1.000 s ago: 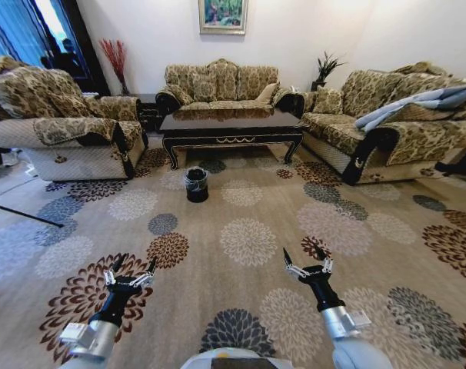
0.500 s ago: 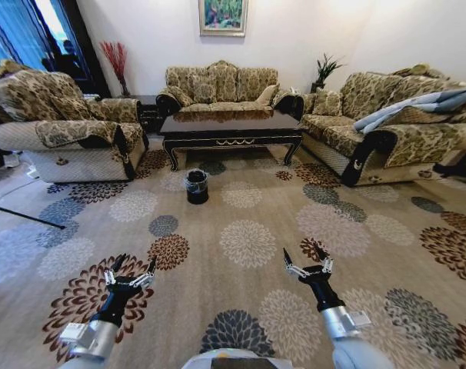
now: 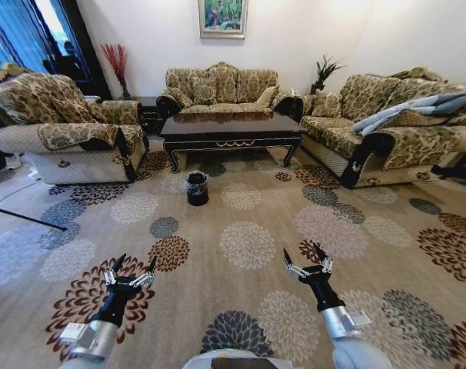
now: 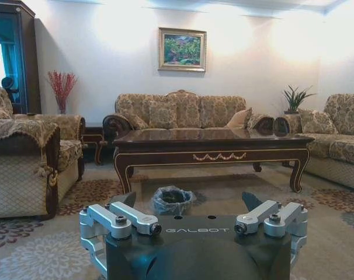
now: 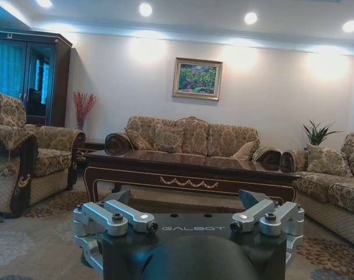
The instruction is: Move to the front of the table and pick up the trash from the floor, then place it into the trash bin.
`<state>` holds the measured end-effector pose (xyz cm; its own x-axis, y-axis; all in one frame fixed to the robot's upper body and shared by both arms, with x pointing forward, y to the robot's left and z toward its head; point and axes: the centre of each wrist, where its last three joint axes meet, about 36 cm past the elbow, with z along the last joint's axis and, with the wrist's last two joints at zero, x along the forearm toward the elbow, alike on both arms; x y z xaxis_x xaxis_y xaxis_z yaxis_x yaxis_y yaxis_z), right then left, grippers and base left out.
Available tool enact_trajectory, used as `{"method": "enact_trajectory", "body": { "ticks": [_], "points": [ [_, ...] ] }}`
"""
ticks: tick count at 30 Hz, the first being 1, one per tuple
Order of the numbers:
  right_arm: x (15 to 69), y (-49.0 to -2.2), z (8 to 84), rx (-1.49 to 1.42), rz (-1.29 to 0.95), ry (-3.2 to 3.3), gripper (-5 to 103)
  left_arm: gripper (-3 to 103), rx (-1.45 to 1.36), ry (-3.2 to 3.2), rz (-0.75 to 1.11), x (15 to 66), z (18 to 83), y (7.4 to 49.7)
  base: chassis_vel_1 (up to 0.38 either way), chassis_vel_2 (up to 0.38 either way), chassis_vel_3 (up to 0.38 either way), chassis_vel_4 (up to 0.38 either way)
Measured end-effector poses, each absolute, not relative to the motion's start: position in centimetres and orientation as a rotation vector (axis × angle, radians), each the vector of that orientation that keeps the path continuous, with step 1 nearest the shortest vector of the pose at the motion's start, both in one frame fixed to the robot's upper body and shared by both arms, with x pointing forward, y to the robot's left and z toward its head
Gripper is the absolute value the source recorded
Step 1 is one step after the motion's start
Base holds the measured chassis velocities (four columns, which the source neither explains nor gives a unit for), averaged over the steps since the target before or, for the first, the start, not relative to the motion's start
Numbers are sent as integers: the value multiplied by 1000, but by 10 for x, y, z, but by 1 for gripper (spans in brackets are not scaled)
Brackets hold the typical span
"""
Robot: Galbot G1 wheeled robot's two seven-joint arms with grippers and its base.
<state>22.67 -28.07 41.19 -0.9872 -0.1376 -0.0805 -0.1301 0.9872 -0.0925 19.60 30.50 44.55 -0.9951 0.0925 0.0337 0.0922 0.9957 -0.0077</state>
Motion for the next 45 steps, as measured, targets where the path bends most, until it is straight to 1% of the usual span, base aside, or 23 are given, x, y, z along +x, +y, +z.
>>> {"method": "enact_trajectory", "body": {
  "ticks": [45],
  "points": [
    [227,-281,412,-205,-133,3045,100,100,-144,-3104,10,196,445,305,0,0,0,0]
  ]
}}
